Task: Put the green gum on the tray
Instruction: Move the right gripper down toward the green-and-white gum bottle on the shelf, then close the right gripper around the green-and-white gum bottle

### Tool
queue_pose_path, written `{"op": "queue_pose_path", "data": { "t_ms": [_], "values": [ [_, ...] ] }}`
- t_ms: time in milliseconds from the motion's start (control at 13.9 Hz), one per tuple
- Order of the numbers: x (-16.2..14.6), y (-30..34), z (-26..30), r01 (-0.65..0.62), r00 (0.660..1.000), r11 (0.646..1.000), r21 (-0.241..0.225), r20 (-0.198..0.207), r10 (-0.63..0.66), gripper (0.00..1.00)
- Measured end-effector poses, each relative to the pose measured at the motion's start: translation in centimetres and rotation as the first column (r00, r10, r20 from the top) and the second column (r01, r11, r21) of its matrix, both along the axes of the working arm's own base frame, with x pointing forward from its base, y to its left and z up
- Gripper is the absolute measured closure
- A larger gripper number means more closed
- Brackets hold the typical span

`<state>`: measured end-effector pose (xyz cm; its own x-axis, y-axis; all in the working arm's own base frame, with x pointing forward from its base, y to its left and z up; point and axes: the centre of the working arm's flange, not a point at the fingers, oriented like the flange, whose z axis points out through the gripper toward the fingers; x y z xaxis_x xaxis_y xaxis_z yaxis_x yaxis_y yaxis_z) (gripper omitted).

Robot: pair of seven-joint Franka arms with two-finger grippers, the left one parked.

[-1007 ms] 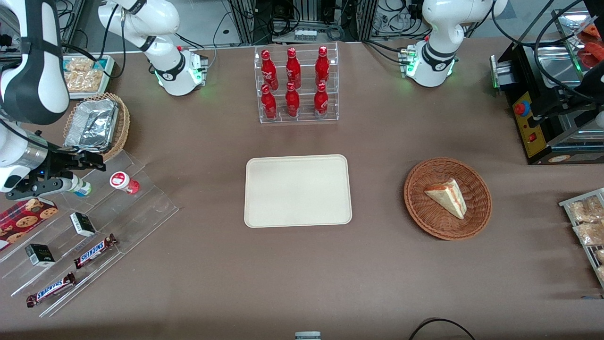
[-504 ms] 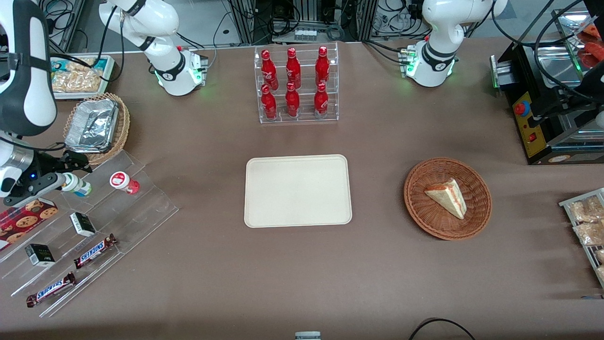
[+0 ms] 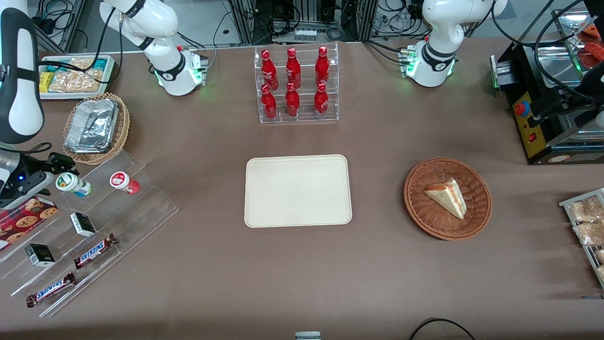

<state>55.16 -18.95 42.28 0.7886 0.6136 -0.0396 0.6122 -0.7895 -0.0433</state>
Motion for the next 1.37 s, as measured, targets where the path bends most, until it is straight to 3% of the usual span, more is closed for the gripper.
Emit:
{"op": "queue_pose_path", "data": {
  "t_ms": [1079,1151,1367],
  "values": [
    [-1.7,-1.9,-4.6,0.0,1.0,1.0,0.003,-0.002,0.0,0.01],
    [-1.8,-1.8,-4.9,0.0,1.0,1.0,0.003,-0.002,0.0,0.04],
    [-1.9,-1.8,-5.2,0.0,1.0,1.0,0.002,0.001,0.0,0.37]
  ]
}}
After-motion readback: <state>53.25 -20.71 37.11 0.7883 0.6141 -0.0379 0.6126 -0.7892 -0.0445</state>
